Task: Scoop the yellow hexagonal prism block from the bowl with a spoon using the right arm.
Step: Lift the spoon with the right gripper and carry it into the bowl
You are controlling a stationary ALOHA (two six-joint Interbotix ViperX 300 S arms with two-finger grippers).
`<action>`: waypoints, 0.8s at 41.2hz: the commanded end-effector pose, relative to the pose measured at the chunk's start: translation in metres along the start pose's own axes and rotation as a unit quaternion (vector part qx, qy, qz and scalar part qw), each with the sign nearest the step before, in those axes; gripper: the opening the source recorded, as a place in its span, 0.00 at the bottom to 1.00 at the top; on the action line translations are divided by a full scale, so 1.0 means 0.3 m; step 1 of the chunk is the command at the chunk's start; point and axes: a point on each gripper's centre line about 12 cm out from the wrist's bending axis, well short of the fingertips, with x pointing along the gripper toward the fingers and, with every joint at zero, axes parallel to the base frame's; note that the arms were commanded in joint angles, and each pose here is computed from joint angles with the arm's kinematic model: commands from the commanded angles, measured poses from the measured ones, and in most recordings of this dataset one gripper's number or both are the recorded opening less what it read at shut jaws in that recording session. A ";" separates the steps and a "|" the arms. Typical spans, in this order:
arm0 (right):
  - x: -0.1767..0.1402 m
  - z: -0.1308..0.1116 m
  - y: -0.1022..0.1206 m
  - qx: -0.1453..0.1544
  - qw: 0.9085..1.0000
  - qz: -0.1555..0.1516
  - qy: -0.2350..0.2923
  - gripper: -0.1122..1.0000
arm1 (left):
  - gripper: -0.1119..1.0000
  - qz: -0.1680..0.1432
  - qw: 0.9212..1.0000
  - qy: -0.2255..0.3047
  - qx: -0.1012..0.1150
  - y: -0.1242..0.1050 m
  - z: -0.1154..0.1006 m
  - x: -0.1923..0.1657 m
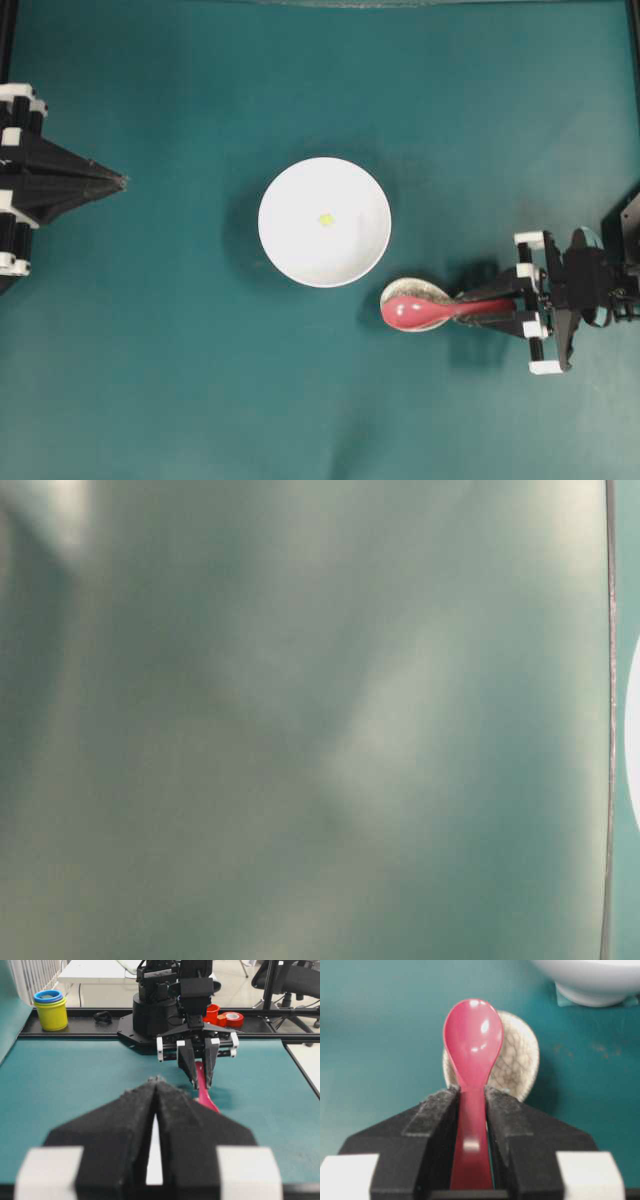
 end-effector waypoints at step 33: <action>0.061 0.471 -0.153 0.024 0.994 -0.014 0.109 0.31 | 0.10 0.001 1.000 0.004 0.003 0.001 0.011 0.008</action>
